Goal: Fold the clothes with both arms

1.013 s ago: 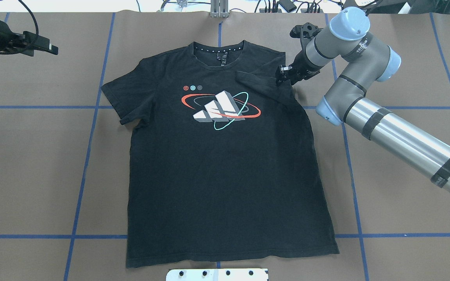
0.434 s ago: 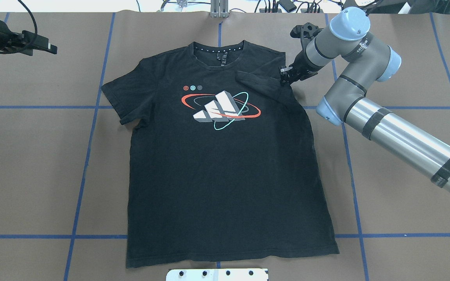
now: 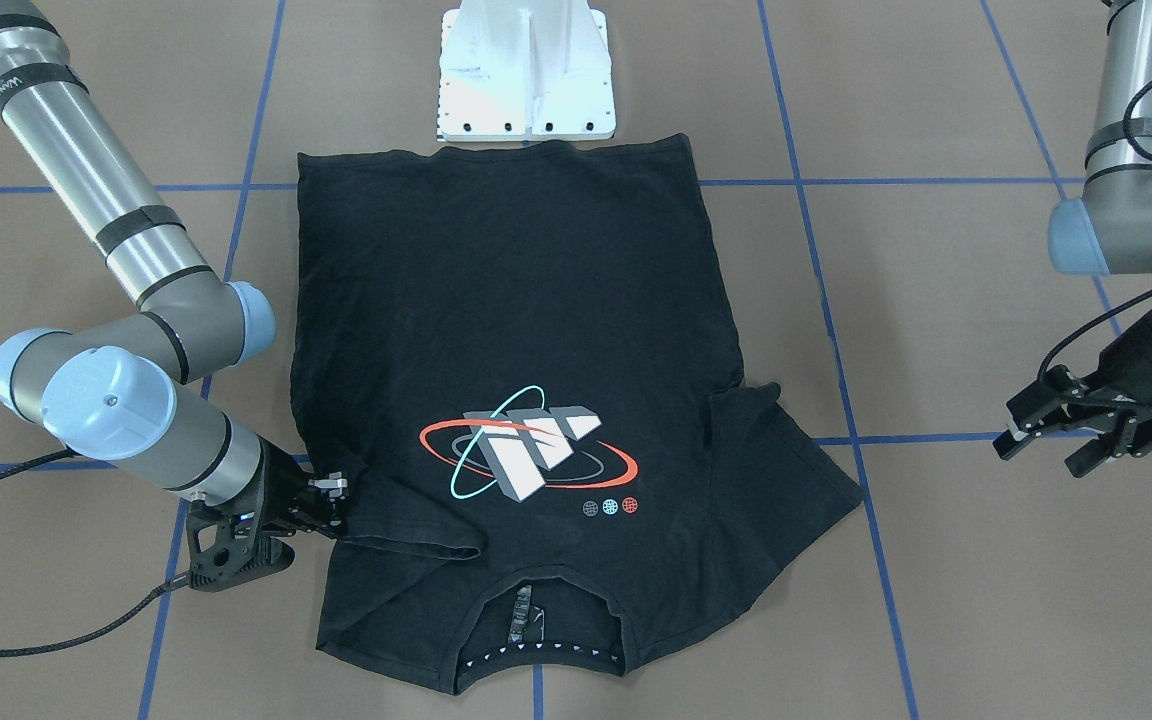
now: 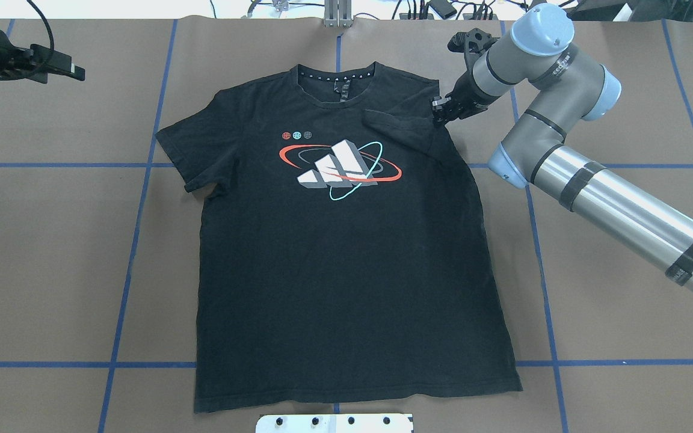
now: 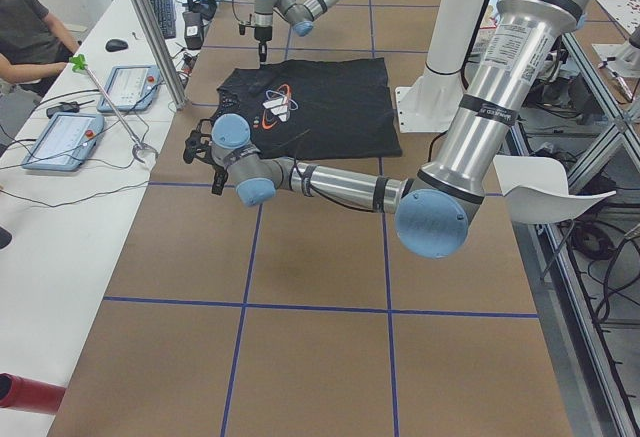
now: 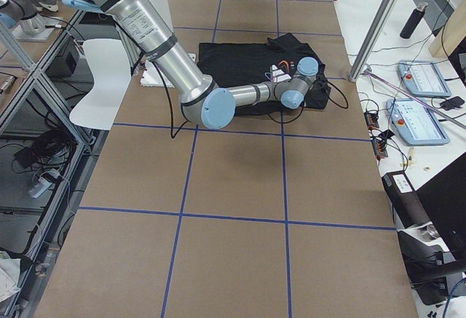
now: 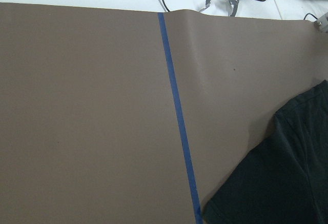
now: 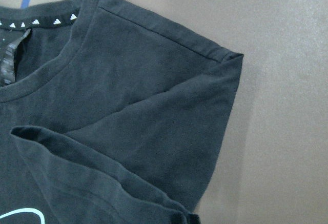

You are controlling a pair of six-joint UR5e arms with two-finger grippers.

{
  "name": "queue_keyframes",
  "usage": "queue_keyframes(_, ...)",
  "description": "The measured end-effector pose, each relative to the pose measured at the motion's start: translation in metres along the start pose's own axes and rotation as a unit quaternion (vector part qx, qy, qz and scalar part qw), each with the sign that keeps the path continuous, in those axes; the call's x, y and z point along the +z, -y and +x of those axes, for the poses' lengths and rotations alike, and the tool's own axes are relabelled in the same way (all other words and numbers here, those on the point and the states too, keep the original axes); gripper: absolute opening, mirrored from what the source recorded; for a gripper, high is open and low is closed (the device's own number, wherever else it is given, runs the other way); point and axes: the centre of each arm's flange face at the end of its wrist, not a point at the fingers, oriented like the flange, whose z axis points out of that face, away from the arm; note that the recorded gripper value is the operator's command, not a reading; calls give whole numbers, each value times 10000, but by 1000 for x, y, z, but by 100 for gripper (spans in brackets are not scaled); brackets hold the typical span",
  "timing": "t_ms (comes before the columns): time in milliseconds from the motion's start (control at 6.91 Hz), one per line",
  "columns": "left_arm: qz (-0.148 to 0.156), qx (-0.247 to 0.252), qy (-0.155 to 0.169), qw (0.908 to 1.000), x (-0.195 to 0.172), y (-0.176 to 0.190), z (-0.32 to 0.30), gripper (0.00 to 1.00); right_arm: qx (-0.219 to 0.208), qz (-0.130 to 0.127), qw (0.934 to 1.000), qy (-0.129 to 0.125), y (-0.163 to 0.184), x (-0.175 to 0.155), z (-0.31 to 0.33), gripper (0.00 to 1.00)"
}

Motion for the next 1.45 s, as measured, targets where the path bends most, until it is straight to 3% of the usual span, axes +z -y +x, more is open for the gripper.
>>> queue_keyframes(145, 7, -2, 3, 10000, -1, 1, -1, 100, -34, 10, 9999, 118, 5, -11, -5, 3)
queue_keyframes(289, 8, -1, 4, 10000, -1, 0, -1, 100, -84, 30, 9997, 215, 8, -20, -12, 15)
queue_keyframes(1013, 4, -15, 13, 10000, -1, 0, -3, 100, -247, 2, 9991, 336, -3, -18, -28, 11)
queue_keyframes(1447, 4, -16, 13, 10000, -1, 0, -3, 100, -273, 13, 9990, 354, -3, -19, -30, 26)
